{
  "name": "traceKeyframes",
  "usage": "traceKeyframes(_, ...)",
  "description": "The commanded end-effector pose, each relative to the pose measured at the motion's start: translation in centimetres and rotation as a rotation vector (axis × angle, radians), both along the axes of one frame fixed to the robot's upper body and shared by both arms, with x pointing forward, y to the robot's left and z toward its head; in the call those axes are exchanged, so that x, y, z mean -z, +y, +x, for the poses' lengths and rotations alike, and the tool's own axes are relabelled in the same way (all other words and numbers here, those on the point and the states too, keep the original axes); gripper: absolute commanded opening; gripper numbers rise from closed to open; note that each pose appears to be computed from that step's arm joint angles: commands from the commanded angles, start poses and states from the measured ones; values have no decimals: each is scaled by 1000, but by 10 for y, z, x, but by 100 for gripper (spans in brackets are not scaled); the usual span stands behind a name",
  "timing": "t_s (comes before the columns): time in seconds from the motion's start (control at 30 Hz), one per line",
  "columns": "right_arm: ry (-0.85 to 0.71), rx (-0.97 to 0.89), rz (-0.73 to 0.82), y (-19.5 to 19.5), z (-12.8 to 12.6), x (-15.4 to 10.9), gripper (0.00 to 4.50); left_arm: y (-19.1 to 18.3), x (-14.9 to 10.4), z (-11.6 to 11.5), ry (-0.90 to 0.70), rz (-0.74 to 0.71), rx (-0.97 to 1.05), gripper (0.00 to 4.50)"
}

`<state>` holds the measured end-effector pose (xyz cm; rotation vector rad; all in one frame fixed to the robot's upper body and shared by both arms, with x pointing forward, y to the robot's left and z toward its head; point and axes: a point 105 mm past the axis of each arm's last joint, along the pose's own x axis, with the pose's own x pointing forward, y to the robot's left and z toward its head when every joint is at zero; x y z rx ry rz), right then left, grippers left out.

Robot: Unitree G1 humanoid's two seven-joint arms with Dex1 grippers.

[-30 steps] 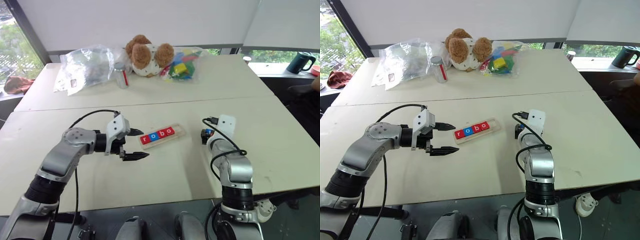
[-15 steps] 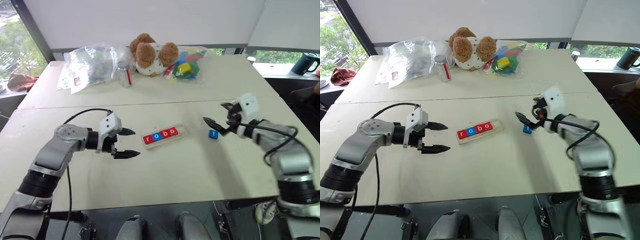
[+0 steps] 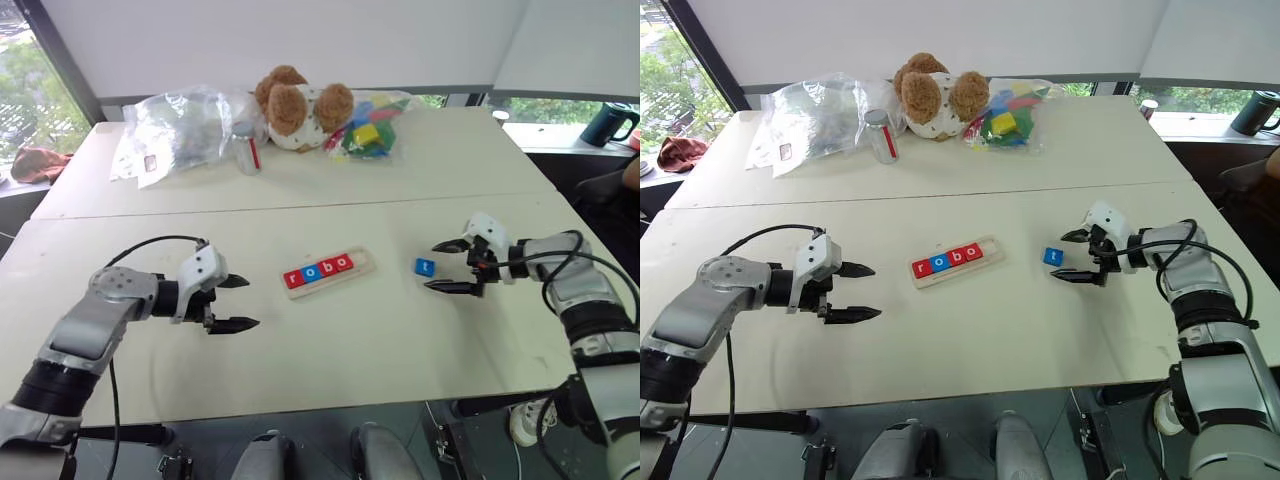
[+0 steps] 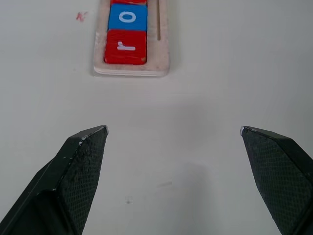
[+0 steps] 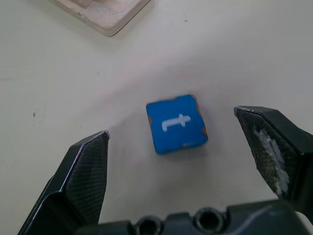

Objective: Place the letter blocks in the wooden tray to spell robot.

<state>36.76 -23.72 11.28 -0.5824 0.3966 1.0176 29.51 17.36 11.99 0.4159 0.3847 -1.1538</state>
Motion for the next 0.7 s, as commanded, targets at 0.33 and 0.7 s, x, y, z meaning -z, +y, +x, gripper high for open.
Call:
traceKeyframes(0.33, -28, 19, -6, -1, 13, -6, 114, 2, -17, -2, -57, 0, -27, 450)
traceKeyframes(0.7, -164, -411, -113, 83, 21, -49, 114, -6, -17, 6, -74, 1, 14, 450)
